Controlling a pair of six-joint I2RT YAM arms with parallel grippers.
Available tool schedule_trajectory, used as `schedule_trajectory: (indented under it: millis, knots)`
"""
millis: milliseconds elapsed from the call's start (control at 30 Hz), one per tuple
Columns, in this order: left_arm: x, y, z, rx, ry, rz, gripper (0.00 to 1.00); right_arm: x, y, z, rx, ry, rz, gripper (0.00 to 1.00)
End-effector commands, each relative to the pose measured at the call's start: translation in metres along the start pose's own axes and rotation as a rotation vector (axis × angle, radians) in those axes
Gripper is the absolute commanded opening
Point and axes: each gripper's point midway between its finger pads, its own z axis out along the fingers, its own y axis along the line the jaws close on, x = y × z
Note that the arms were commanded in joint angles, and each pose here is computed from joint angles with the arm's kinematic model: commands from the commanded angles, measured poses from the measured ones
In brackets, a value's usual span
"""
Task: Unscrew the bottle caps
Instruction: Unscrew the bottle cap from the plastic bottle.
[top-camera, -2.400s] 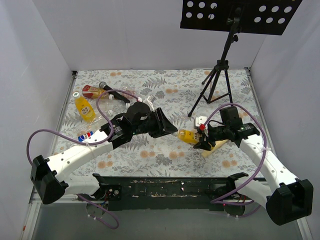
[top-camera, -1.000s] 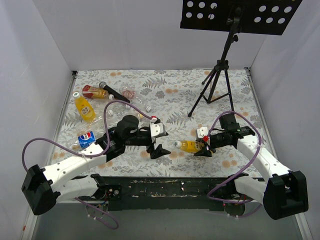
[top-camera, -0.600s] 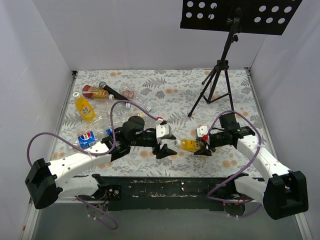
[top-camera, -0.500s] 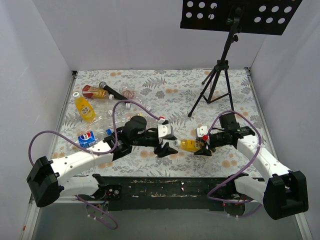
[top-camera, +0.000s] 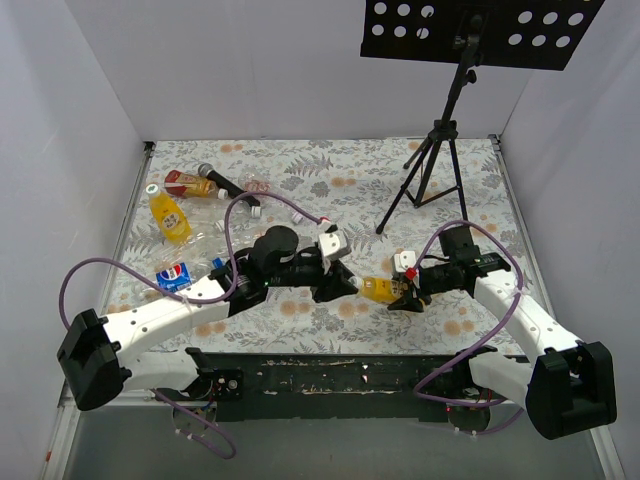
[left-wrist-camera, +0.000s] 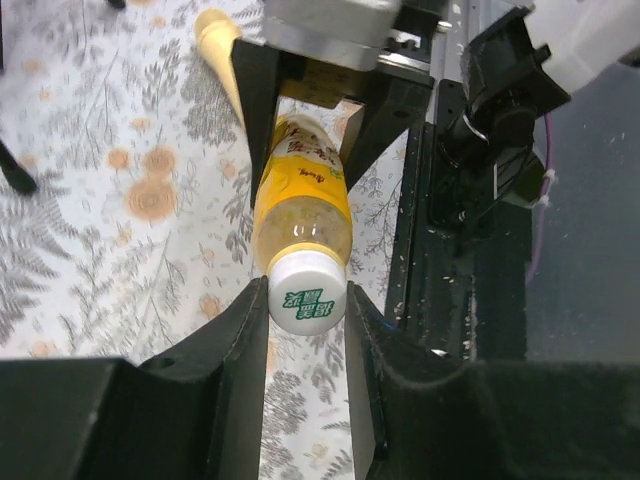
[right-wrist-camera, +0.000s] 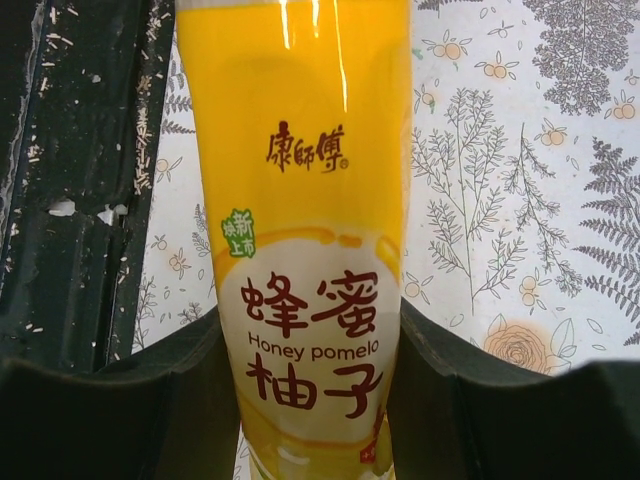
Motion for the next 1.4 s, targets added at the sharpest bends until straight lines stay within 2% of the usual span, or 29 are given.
schedule_trajectory:
  millis: [0,100,167,200,300,467,600,733,833,933,1233,1367]
  knots:
    - [-0.025,0.013,-0.004,-0.184,-0.018,-0.391,0.00,-0.002,-0.008,0.000,0.025,-0.003,-0.011,0.01]
    - [-0.024,0.026,-0.010,-0.396,0.029,-0.830,0.00,0.000,-0.009,0.000,0.032,0.004,-0.002,0.01]
    - [-0.023,0.021,-0.008,-0.446,0.027,-1.087,0.00,0.000,-0.010,0.000,0.033,0.004,0.000,0.01]
    - [-0.024,0.016,-0.006,-0.442,0.022,-1.176,0.00,0.000,-0.010,0.000,0.031,0.004,0.002,0.01]
    - [-0.030,0.006,0.001,-0.422,0.004,-1.235,0.00,-0.001,-0.010,0.000,0.026,0.001,0.010,0.01]
    - [-0.029,0.016,-0.004,-0.487,-0.013,-1.157,0.00,0.000,-0.008,0.000,0.033,0.003,0.006,0.01]
    - [-0.028,0.017,-0.009,-0.486,-0.008,-1.092,0.43,0.001,-0.008,0.000,0.034,0.005,0.011,0.01]
    - [-0.033,0.014,-0.024,-0.475,-0.039,-1.009,0.78,0.001,-0.008,0.000,0.033,0.005,0.013,0.01]
    - [-0.036,0.010,-0.038,-0.457,-0.061,-0.933,0.92,0.002,-0.009,0.001,0.029,0.007,0.018,0.01]
    - [-0.037,0.005,-0.052,-0.428,-0.062,-0.815,0.98,0.003,-0.009,0.001,0.025,0.010,0.020,0.01]
    - [-0.033,0.002,-0.075,-0.386,-0.052,-0.456,0.98,-0.001,-0.005,-0.001,0.005,0.009,0.013,0.01]
    - [-0.042,-0.004,-0.077,-0.318,-0.079,-0.295,0.98,-0.001,-0.003,-0.002,-0.003,0.014,0.000,0.01]
